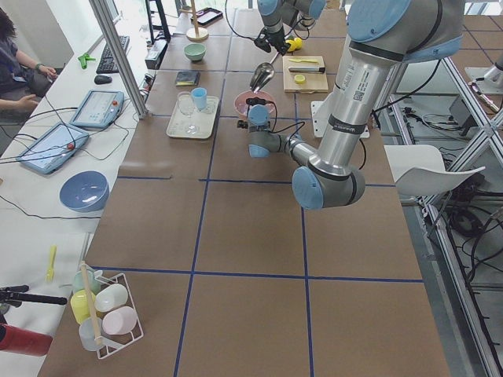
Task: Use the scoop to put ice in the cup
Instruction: 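Lift the scoop with the right gripper and carry it over the bowl, then dig the scoop into the ice cubes with the right gripper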
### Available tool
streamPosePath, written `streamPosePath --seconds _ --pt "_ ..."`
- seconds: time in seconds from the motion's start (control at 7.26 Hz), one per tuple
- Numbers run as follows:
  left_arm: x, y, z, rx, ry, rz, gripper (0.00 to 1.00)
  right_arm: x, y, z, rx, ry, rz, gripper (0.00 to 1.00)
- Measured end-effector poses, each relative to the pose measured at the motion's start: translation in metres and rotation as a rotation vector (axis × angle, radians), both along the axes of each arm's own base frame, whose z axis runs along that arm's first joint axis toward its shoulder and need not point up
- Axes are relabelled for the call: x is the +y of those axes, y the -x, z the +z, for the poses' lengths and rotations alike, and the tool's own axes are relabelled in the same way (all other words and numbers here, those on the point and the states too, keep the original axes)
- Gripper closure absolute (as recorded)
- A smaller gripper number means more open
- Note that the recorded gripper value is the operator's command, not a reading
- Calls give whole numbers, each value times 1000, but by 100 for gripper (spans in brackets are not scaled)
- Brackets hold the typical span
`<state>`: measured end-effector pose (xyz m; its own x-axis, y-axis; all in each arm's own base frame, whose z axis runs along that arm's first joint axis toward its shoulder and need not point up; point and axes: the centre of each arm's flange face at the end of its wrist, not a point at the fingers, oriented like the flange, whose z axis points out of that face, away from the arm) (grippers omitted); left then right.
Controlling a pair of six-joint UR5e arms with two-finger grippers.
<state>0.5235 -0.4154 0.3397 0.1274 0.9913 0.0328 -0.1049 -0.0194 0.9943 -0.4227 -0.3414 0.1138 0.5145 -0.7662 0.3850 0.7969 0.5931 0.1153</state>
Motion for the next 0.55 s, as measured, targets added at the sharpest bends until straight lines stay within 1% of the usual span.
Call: streamPosePath --seconds 0.28,0.55 --pt "0 0 0 -1 0 -1 0 10 10 2 73 -7 -47 100" --pt "0 0 0 -1 -1 -1 0 6 34 -3 134 0 -66 100"
